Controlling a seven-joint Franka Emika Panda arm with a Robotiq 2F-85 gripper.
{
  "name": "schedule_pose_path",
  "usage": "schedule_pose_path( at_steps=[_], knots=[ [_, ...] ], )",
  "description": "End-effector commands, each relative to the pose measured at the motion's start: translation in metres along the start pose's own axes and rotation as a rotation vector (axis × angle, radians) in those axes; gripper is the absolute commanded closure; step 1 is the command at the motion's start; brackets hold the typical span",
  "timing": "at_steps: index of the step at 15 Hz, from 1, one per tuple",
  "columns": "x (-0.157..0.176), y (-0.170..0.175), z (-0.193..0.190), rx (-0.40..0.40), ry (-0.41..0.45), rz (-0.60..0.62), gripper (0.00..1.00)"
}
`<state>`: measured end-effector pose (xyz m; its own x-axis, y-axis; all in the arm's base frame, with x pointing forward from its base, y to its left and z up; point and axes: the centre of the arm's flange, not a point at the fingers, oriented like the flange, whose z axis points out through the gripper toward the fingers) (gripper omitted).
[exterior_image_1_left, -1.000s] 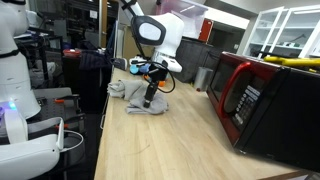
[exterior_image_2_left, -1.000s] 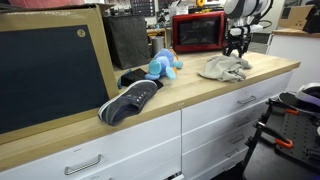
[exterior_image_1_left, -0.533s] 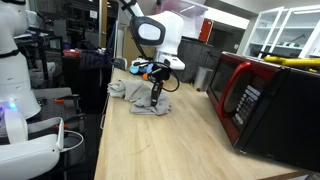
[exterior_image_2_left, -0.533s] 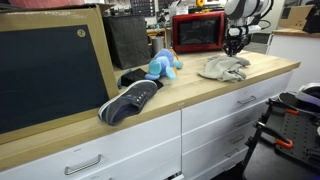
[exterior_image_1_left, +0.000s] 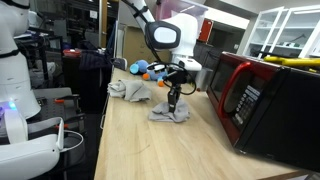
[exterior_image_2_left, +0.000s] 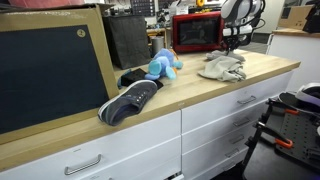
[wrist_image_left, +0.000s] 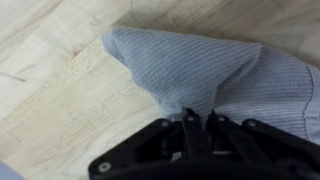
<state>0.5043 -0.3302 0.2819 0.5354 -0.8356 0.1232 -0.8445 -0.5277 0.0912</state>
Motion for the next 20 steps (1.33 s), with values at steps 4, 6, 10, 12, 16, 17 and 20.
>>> schedule_pose_path(
  at_steps=[4, 6, 10, 12, 16, 17, 20],
  knots=[
    [0.067, -0.018, 0.006, -0.115, -0.043, 0.149, 0.98],
    [0.086, -0.01, 0.004, -0.161, -0.061, 0.175, 0.98],
    [0.12, 0.013, 0.006, -0.235, -0.077, 0.201, 0.98],
    [0.132, 0.024, 0.0, -0.24, -0.073, 0.211, 0.63],
    [0.138, 0.033, -0.03, -0.182, -0.055, 0.192, 0.45],
    [0.137, 0.033, -0.043, -0.165, -0.06, 0.173, 0.37],
    [0.128, 0.029, -0.069, -0.138, -0.101, 0.084, 0.15]
  ],
)
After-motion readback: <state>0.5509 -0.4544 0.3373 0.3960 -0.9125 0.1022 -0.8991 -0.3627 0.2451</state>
